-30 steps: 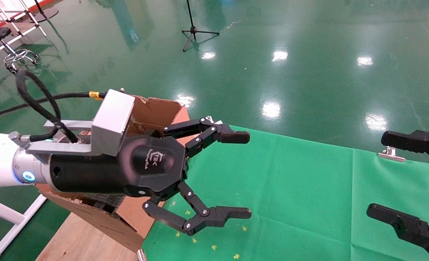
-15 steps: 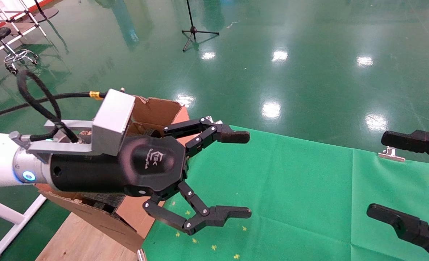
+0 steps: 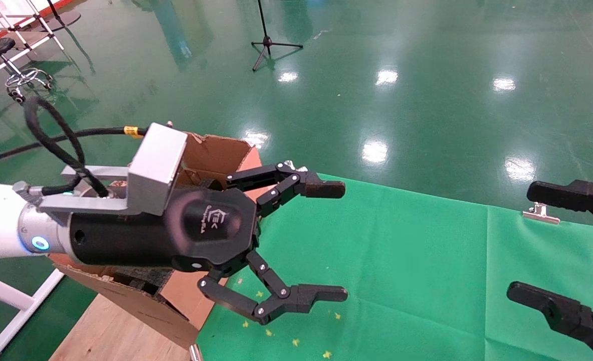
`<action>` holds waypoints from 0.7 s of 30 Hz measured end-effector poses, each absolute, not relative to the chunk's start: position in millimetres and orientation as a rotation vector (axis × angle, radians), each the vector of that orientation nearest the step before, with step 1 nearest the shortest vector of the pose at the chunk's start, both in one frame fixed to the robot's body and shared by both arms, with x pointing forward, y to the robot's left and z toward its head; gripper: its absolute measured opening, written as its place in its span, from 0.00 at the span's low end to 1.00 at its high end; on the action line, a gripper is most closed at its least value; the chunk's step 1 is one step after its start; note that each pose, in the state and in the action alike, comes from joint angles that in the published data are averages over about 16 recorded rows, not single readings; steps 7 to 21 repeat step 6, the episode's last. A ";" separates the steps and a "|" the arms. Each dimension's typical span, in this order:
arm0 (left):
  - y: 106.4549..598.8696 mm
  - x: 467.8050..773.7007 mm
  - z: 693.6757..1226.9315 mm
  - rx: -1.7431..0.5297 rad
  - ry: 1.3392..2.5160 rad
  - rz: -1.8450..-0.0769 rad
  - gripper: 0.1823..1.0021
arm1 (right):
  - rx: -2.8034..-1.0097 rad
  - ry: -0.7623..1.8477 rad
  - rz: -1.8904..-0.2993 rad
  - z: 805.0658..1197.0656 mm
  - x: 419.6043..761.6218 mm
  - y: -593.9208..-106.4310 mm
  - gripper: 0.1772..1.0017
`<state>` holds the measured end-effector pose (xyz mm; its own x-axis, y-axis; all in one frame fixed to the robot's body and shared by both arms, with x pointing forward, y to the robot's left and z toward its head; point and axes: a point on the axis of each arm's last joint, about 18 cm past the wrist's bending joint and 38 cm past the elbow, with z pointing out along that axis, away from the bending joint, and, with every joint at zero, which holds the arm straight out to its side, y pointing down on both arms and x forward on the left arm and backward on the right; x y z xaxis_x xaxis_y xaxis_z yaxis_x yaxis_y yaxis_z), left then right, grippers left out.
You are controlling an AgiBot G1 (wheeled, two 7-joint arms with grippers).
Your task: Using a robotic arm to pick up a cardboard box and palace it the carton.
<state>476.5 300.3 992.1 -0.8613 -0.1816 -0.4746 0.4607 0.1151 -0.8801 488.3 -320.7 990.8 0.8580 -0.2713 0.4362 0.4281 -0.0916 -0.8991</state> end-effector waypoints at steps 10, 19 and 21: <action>300.3 476.5 992.1 0.270 1.927 -1.796 1.00 | -1.557 -0.128 -0.586 990.7 488.3 -320.7 1.00; 300.3 476.5 992.1 0.270 1.927 -1.796 1.00 | -1.557 -0.128 -0.586 990.7 488.3 -320.7 1.00; 300.3 476.5 992.1 0.270 1.927 -1.796 1.00 | -1.557 -0.128 -0.586 990.7 488.3 -320.7 1.00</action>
